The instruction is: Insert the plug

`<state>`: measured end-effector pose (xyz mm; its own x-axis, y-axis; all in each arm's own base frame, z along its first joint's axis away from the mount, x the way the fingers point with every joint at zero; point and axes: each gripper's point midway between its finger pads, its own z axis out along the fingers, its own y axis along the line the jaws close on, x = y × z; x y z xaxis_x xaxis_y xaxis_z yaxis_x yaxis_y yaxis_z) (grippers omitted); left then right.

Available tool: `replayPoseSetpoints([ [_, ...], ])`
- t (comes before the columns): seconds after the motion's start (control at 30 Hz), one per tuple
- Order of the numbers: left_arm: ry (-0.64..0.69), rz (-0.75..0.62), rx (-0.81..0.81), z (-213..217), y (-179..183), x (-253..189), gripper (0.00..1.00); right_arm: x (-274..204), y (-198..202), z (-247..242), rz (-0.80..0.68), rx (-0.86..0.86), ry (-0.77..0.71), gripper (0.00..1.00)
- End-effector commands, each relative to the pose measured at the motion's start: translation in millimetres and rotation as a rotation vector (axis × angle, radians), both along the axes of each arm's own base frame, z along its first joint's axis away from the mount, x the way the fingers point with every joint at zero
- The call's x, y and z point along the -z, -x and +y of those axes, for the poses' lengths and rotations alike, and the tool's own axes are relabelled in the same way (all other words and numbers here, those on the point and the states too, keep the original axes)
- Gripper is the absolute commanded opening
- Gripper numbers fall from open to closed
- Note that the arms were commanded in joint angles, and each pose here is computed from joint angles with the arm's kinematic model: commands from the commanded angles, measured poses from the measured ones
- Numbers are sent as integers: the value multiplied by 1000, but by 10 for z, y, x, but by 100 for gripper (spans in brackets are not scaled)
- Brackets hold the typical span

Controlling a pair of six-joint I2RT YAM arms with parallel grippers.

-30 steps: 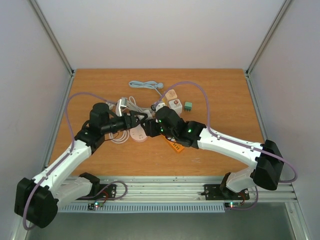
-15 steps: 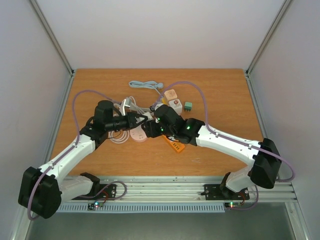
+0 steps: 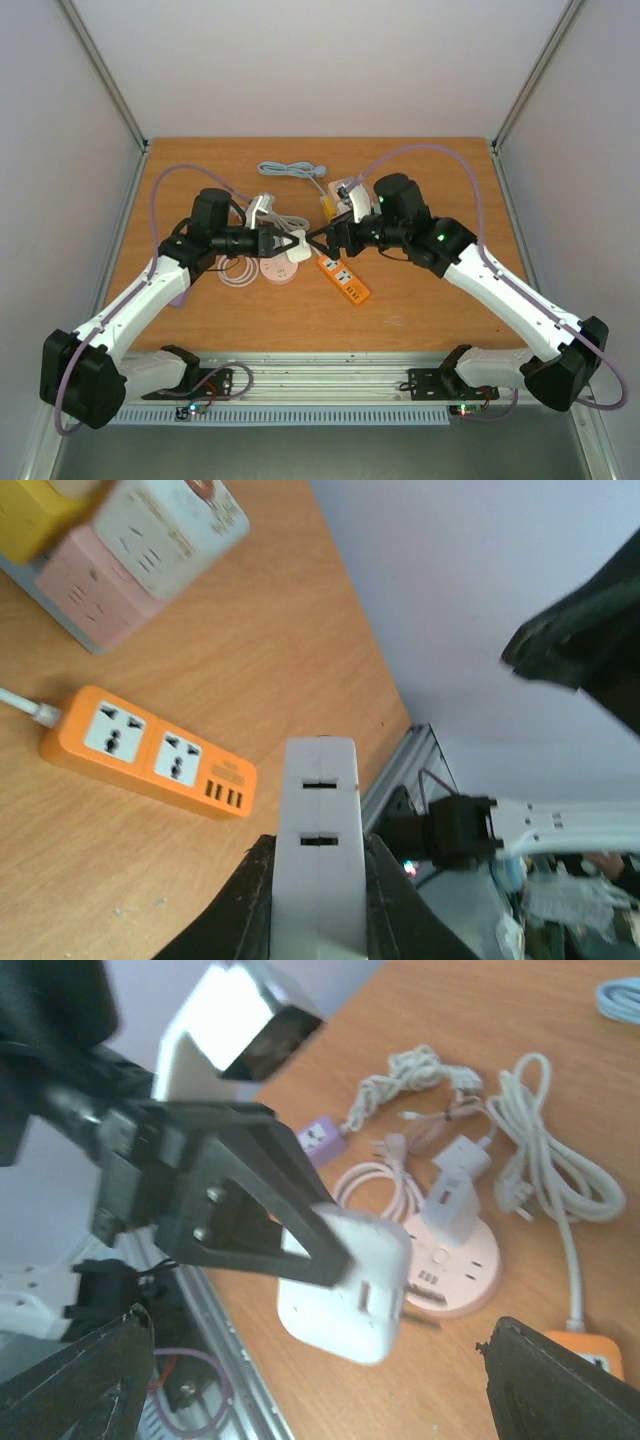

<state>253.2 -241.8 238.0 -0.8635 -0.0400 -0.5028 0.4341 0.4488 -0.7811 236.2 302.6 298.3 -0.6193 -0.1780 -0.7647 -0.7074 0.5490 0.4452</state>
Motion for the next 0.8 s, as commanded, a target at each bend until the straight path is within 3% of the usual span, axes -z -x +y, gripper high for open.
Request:
replayPoseSetpoints([
  [0.0, 52, -44, 190, -125, 276, -199, 0, -128, 279, 62, 84, -215, -16, 89],
  [0.33, 201, -180, 373, -264, 720, -616, 0, -276, 411, 231, 219, -321, -118, 64],
  [0.77, 245, -240, 375, -260, 759, -767, 1, -421, 588, 139, 290, -416, -192, 26],
])
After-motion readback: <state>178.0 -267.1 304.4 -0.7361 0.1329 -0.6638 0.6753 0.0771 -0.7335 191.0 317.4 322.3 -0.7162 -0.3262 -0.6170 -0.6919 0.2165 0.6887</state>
